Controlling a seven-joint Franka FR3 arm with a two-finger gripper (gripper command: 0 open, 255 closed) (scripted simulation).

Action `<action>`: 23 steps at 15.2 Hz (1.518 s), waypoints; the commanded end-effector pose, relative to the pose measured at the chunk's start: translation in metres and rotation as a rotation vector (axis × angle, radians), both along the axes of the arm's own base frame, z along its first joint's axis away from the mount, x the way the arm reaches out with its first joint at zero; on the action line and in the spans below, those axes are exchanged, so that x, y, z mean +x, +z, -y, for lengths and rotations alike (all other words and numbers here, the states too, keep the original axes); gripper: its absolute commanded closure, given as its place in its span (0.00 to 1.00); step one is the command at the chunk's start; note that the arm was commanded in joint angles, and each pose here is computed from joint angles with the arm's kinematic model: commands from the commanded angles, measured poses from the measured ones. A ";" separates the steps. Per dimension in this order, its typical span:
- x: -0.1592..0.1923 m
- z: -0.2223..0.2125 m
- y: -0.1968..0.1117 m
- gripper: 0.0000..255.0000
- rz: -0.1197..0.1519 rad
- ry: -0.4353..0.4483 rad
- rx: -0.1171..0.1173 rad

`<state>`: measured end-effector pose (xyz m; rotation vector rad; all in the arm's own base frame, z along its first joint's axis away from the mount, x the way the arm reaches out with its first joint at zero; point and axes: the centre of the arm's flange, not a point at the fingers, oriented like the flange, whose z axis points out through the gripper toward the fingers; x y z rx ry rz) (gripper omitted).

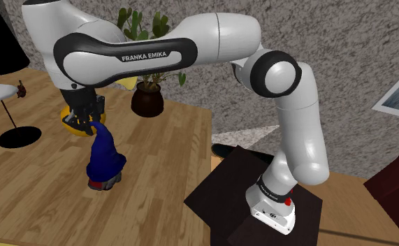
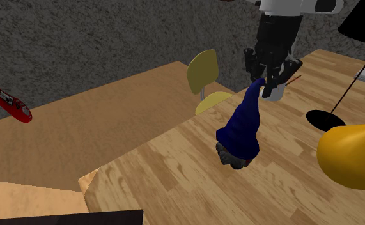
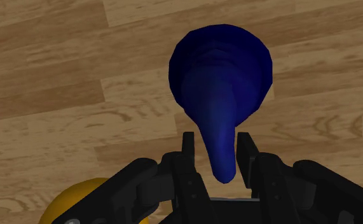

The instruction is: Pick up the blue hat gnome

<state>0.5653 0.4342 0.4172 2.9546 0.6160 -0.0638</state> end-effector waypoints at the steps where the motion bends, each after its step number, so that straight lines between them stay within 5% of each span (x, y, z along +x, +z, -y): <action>1: 0.000 0.000 -0.001 1.00 0.000 0.000 0.000; 8: 0.000 0.000 -0.001 1.00 0.000 0.000 0.000; 23: 0.000 0.000 0.079 1.00 0.000 0.000 0.000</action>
